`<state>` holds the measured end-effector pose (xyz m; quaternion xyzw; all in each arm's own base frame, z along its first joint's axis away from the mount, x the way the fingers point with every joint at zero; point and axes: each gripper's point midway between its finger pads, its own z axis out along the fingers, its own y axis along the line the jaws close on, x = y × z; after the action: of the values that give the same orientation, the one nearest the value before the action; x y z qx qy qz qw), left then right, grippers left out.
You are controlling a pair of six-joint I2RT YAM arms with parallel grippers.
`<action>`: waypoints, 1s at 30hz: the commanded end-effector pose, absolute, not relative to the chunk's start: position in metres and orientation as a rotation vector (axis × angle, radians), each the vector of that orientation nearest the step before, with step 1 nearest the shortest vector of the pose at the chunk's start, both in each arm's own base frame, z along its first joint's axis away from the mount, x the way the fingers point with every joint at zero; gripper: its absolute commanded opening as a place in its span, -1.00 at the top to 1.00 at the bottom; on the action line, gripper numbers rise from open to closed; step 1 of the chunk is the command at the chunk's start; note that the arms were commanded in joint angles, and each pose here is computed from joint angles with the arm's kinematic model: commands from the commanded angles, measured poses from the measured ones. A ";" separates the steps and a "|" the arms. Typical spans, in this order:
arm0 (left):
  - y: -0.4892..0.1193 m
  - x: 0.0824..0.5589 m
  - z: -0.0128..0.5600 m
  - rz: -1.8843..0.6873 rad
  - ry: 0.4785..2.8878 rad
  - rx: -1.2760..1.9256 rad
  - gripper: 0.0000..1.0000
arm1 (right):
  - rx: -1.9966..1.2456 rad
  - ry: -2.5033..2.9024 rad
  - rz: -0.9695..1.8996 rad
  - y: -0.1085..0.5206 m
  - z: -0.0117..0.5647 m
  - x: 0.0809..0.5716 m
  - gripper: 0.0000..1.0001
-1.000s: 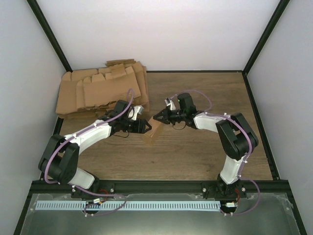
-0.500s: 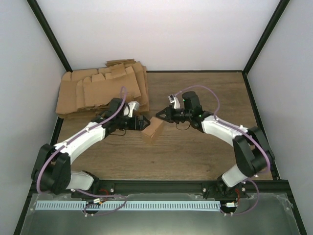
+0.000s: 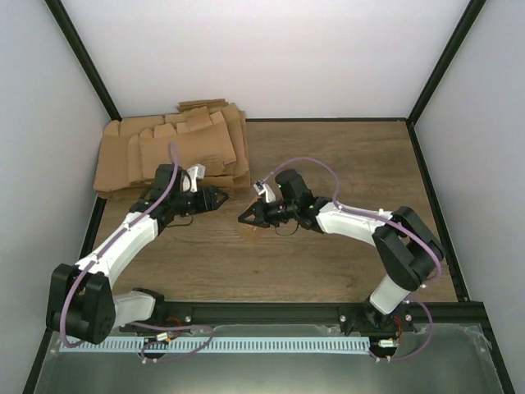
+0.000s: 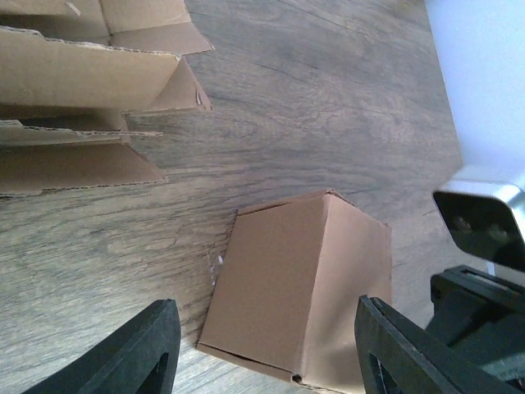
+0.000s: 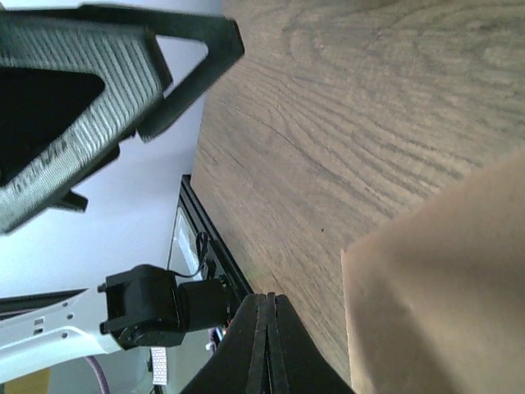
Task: Fold the paper box
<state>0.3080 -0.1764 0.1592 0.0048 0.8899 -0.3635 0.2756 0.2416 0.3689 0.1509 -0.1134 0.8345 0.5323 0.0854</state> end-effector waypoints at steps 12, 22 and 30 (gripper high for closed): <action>-0.182 0.298 0.144 -1.037 2.439 0.060 -0.23 | -0.259 2.582 1.486 0.366 0.089 0.249 0.99; -0.182 0.296 0.140 -1.039 2.454 0.056 -0.24 | -0.391 2.365 1.553 0.378 0.181 0.258 0.99; -0.185 0.294 0.133 -1.061 2.473 0.071 -0.24 | -0.336 2.482 1.622 0.368 0.126 0.235 0.99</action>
<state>0.2963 -0.1825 0.1386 0.0161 0.8970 -0.3761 0.2317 0.2498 0.3722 0.1598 -0.1272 0.8211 0.5430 0.1219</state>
